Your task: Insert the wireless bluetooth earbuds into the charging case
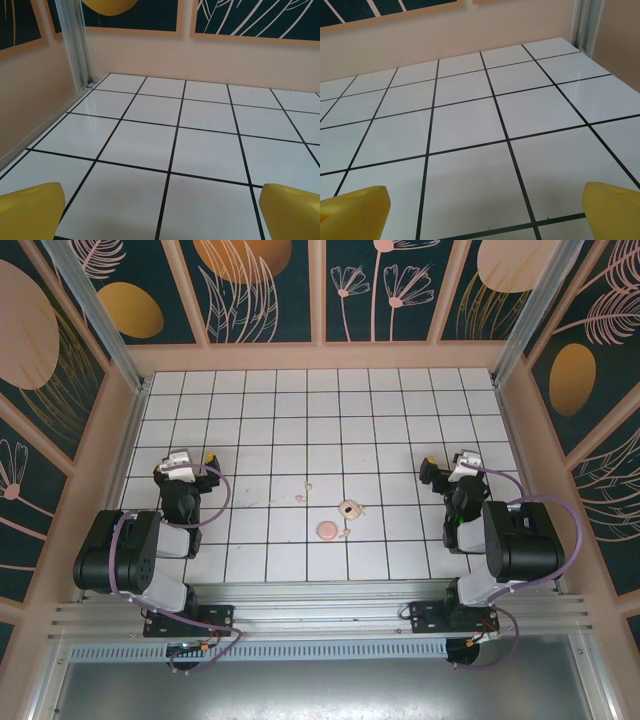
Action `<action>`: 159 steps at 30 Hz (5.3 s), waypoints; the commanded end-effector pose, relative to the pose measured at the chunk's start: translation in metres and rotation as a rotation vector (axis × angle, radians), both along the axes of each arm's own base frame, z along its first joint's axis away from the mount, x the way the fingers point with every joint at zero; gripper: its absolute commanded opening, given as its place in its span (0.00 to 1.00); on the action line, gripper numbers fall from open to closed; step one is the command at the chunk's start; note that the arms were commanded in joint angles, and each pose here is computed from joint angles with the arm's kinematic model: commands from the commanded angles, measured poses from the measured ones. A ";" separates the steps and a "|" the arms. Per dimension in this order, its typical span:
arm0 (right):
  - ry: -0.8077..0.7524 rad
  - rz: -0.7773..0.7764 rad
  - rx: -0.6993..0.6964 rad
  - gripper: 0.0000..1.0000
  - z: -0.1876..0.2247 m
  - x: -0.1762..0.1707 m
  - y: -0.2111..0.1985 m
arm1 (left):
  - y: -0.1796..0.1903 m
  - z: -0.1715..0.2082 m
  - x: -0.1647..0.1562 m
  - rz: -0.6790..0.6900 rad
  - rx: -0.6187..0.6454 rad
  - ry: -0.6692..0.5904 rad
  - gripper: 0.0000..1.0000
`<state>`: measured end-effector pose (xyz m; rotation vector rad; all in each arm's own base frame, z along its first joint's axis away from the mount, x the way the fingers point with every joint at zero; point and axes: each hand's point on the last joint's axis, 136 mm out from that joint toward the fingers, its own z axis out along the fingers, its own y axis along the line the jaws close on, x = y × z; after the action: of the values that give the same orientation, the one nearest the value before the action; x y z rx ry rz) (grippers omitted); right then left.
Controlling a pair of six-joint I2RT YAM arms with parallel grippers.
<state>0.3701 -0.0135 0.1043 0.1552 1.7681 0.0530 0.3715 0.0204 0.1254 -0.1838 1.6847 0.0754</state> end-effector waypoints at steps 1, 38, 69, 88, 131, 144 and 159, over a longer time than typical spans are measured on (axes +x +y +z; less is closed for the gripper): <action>-0.061 -0.007 -0.013 0.99 0.017 0.006 -0.002 | 0.000 0.011 0.004 -0.007 0.009 -0.030 0.99; 0.326 0.101 0.433 0.99 0.087 -0.007 0.047 | -0.104 0.058 0.065 -0.273 -0.162 0.198 0.73; 0.749 0.195 0.479 0.80 0.036 -0.078 0.136 | -0.313 -0.001 -0.072 -0.699 -0.155 0.976 0.59; 0.712 0.209 0.554 0.80 0.037 -0.094 0.124 | -0.344 -0.074 -0.153 -0.689 0.058 1.340 0.58; 0.704 0.237 0.571 0.80 0.035 -0.093 0.129 | -0.337 -0.119 -0.158 -0.654 0.194 1.448 0.60; 0.699 0.265 0.573 0.82 0.035 -0.093 0.133 | -0.330 -0.119 -0.148 -0.657 0.283 1.378 0.44; 0.468 0.635 0.578 0.79 0.092 -0.077 0.175 | -0.380 0.019 -0.097 -1.061 0.388 0.539 0.42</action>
<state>0.2860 0.1520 0.1647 0.1677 2.2869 1.0042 0.2492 -0.3317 0.0866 1.0865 2.4016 -0.3115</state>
